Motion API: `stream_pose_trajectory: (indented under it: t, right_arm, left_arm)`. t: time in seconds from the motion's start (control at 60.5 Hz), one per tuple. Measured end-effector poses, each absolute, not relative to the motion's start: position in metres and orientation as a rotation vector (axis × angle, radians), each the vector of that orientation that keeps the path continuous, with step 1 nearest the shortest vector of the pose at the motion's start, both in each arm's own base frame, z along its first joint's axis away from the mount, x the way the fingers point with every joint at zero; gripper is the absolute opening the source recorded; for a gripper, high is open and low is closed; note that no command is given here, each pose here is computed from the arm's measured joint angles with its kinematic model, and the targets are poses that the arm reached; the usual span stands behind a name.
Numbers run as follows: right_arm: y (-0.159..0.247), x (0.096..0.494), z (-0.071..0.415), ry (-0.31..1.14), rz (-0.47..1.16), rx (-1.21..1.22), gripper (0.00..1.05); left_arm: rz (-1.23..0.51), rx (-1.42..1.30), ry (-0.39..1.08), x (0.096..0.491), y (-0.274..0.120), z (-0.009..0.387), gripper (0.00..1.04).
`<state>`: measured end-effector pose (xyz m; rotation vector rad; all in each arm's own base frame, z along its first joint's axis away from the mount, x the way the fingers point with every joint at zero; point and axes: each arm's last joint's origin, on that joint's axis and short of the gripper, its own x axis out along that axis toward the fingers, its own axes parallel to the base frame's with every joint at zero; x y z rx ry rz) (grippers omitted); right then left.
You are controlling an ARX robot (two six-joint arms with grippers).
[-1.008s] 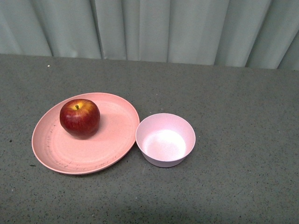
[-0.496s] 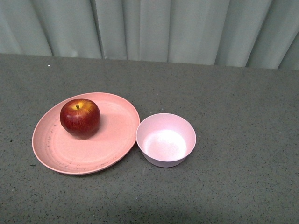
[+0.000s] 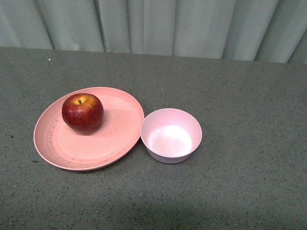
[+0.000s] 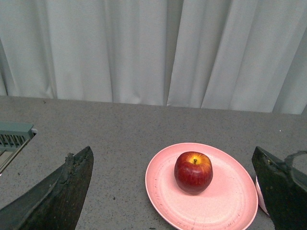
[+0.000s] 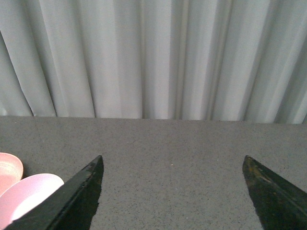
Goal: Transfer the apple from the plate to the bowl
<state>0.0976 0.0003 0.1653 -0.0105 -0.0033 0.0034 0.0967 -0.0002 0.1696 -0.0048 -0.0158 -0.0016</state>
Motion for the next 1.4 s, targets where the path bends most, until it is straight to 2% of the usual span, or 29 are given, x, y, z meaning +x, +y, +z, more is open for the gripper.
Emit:
stream_pose_trajectory:
  t: [0.05,0.132,0.165,0.215,0.33,0.545,0.859,1.09,1.404]
  right_arm:
    - [0.000,0.098,0.165,-0.003,0.003,-0.009,0.97]
    - [0.000,0.098,0.165,-0.003,0.003,-0.010,0.95]
    - [0.000,0.098,0.165,-0.003,0.003,-0.010,0.95]
    - [0.000,0.098,0.165,-0.004,0.004,-0.010,0.95]
    - [0.000,0.098,0.165,-0.003,0.004,-0.010,0.95]
    - [0.000,0.098,0.165,-0.004,0.004,-0.010,0.95]
    - [0.000,0.098,0.165,-0.004,0.004,-0.010,0.95]
    - [0.000,0.098,0.165,-0.004,0.004,-0.010,0.95]
    - [0.000,0.098,0.165,-0.004,0.004,-0.010,0.95]
  left_arm:
    - [-0.002,-0.004,-0.016,0.097,0.000,0.170,0.98]
    - [0.033,-0.023,0.023,0.097,0.000,0.168,0.98]
    - [0.082,-0.051,0.124,0.099,0.002,0.166,0.98]
    - [0.101,-0.073,0.197,0.106,0.004,0.161,0.98]
    - [0.076,-0.095,0.211,0.125,0.003,0.167,0.98]
    - [-0.056,-0.111,0.294,0.204,-0.011,0.180,0.98]
    - [-0.111,-0.066,0.506,0.295,-0.034,0.142,0.98]
    - [-0.167,-0.064,0.585,0.323,-0.046,0.130,0.98]
    - [-0.197,-0.080,0.694,0.341,-0.051,0.109,0.98]
